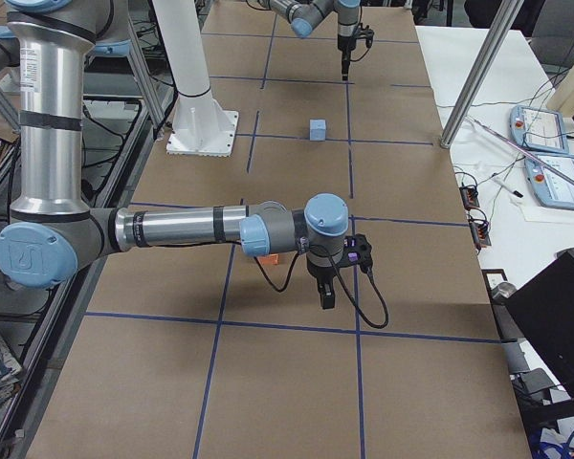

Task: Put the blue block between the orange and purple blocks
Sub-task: 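Release the light blue cube at center and withdraw the left gripper, then move the right gripper over to the light blue cube at center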

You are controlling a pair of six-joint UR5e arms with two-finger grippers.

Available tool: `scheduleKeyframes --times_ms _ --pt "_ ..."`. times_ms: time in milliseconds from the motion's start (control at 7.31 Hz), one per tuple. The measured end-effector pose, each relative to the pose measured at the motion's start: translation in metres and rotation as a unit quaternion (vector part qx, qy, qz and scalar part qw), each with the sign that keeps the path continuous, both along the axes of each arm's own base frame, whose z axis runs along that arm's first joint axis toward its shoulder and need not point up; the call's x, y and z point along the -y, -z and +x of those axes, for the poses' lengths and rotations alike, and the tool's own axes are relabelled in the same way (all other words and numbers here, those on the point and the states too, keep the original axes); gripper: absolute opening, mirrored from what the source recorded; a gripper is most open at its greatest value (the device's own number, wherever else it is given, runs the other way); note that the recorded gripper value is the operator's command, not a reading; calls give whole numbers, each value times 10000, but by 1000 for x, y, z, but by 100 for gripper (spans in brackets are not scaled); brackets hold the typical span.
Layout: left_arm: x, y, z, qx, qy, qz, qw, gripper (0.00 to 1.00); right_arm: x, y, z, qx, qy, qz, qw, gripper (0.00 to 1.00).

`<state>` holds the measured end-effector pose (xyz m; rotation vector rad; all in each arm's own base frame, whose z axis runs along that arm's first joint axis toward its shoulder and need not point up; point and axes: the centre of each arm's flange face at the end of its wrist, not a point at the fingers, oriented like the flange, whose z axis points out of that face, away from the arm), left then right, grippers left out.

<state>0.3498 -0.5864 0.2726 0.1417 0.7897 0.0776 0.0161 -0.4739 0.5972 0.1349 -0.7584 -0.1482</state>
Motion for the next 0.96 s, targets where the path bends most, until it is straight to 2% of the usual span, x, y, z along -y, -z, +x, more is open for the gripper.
scheduleKeyframes --times_ms 137,274,410,684,957 --pt "22 -49 -76 33 -242 121 9996 100 11 13 -9 41 -21 34 10000 100" --pt "29 -109 -157 65 -396 165 9991 100 21 32 -23 118 -29 81 9999 100" --pt "19 -174 -223 153 -521 164 9984 100 29 60 -44 223 -7 158 9996 100" --pt "-28 -285 -325 317 -767 142 9965 100 46 137 -116 495 5 190 9986 100" --pt "-90 -357 -382 141 -630 -175 9978 100 57 213 -202 758 42 93 9971 100"
